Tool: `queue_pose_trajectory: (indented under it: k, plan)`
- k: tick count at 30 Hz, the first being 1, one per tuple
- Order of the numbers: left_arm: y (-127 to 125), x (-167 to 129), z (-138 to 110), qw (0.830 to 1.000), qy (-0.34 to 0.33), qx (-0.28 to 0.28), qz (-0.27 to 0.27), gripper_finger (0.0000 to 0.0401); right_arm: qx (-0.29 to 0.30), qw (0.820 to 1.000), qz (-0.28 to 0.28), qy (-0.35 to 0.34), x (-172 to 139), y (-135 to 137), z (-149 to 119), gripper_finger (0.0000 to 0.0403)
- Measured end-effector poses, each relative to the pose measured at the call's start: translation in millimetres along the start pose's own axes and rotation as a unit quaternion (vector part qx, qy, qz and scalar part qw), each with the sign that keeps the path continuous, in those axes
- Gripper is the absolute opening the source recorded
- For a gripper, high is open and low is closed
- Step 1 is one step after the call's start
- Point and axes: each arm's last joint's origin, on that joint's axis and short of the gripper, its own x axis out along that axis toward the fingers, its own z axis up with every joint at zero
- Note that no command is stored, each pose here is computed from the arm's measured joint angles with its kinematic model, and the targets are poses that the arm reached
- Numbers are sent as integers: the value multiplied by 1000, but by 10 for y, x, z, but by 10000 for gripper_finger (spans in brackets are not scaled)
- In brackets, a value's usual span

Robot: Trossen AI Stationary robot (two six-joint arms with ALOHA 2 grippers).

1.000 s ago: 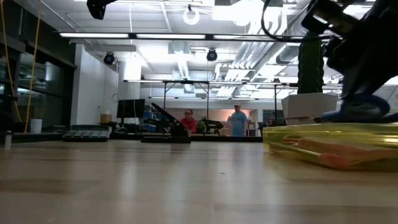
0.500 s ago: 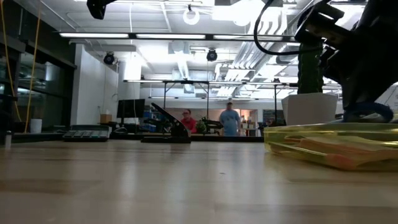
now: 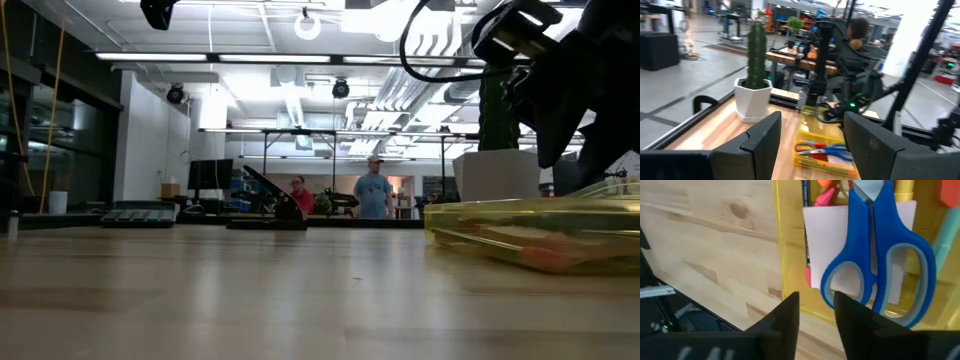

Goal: Pack school essentials
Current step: Return to Home Position

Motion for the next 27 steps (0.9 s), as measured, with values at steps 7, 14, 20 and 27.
queue_pose_trajectory:
  k: [7,14,20,27]
  plan:
    - [-12,0,-2,1000,4,-1,-20,205,-87,995,48,8,-250,54,-5,155]
    - [-17,-24,32,999,-9,-26,-36,205,-256,922,250,-145,-991,230,70,161]
    - [-36,-80,201,991,-85,-81,-66,205,-411,794,301,-331,-1524,256,179,161]
    - [-21,-96,230,990,-103,-86,-43,205,-480,704,274,-446,-1788,256,275,161]
